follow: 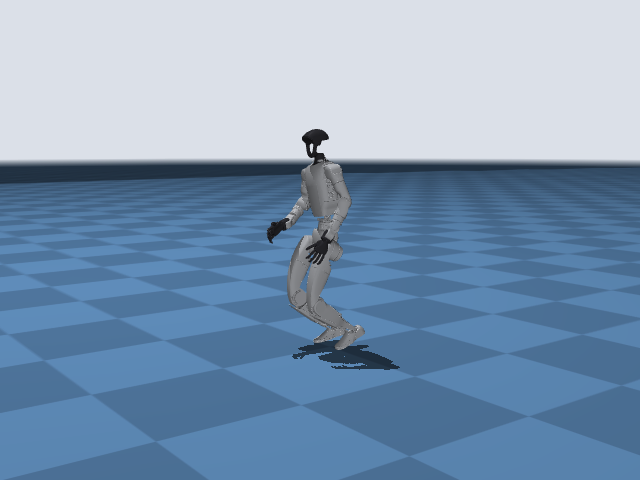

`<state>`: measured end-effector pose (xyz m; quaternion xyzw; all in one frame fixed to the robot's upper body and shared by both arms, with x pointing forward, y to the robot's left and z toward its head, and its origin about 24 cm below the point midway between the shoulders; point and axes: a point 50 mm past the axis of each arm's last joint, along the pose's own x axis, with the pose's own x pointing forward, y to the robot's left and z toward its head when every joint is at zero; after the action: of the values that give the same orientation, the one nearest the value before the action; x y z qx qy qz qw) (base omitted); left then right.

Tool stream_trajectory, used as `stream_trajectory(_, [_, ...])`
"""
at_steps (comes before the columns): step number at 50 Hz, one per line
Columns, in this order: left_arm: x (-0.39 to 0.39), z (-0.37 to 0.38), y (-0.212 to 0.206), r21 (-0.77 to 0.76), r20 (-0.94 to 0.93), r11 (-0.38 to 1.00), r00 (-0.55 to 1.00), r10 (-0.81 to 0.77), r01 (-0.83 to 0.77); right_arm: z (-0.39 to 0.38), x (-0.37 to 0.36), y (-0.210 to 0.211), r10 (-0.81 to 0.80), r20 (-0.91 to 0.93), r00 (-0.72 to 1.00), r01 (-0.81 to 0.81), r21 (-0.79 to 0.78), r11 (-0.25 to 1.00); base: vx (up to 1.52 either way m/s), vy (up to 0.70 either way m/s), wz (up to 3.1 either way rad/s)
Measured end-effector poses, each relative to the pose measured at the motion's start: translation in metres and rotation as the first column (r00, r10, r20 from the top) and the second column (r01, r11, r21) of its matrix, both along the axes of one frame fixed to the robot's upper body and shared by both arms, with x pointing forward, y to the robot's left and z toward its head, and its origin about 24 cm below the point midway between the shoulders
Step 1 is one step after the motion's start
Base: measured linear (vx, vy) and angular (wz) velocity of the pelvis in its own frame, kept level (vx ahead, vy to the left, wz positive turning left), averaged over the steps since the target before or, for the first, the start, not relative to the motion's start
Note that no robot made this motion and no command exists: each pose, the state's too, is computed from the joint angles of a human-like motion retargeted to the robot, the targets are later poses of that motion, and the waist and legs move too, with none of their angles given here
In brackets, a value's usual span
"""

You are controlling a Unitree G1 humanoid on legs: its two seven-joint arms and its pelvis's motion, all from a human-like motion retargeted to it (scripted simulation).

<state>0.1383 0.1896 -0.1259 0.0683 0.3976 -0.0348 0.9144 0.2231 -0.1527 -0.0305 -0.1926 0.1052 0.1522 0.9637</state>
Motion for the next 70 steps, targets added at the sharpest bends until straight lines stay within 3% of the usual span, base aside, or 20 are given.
stream_trajectory(11, [-0.044, -0.025, 0.021, 0.166, -0.185, 0.986, 0.981, 0.057, -0.026, 0.039, 0.003, -0.020, -0.138, 0.197, 0.971, 0.122, 0.090, 0.988, 0.06, 0.03, 0.06])
stream_trajectory(17, [-0.036, -0.023, 0.028, 0.234, -0.172, 0.972, 0.985, 0.029, 0.012, 0.080, 0.018, -0.026, -0.264, 0.372, 0.890, 0.204, 0.193, 0.960, 0.03, 0.08, -0.08])
stream_trajectory(23, [0.000, 0.006, 0.019, 0.158, 0.045, 0.987, 0.999, -0.022, 0.015, 0.111, 0.021, -0.014, -0.285, 0.444, 0.849, 0.141, 0.330, 0.934, 0.10, 0.05, 0.07])
stream_trajectory(30, [0.039, 0.064, -0.008, -0.011, 0.370, 0.998, 0.927, -0.060, 0.069, 0.109, 0.006, 0.005, -0.194, 0.409, 0.892, 0.036, 0.363, 0.931, 0.13, -0.04, 0.90])
stream_trajectory(37, [0.087, 0.119, -0.041, -0.074, 0.602, 0.970, 0.786, -0.142, 0.232, 0.099, -0.004, 0.010, -0.093, 0.401, 0.911, -0.020, 0.270, 0.963, 0.13, -0.03, 0.94])
stream_trajectory(42, [0.114, 0.149, -0.068, -0.003, 0.698, 0.925, 0.663, -0.271, 0.380, 0.089, 0.002, 0.006, -0.031, 0.394, 0.919, -0.022, 0.128, 0.992, 0.08, -0.02, 0.75])
stream_trajectory(45, [0.112, 0.159, -0.074, 0.015, 0.730, 0.907, 0.615, -0.298, 0.421, 0.098, 0.006, 0.010, -0.025, 0.428, 0.903, -0.043, 0.148, 0.988, 0.05, -0.01, 0.92])
stream_trajectory(53, [0.064, 0.161, -0.036, -0.116, 0.732, 0.956, 0.674, -0.101, 0.269, 0.163, 0.012, 0.039, -0.006, 0.606, 0.795, -0.258, 0.347, 0.902, 0.00, -0.02, 1.07])
stream_trajectory(59, [0.028, 0.138, -0.011, -0.305, 0.579, 0.950, 0.806, 0.124, 0.073, 0.200, 0.022, 0.065, 0.057, 0.713, 0.699, -0.397, 0.320, 0.860, 0.04, -0.02, 0.62])
stream_trajectory(65, [0.018, 0.113, -0.008, -0.444, 0.442, 0.892, 0.845, 0.300, -0.084, 0.192, 0.036, 0.077, 0.109, 0.712, 0.693, -0.363, 0.215, 0.907, 0.09, -0.02, 0.49])
stream_trajectory(70, [0.025, 0.105, -0.016, -0.491, 0.410, 0.865, 0.848, 0.336, -0.105, 0.142, 0.037, 0.070, 0.135, 0.560, 0.817, -0.282, 0.185, 0.941, 0.10, -0.02, 0.42])
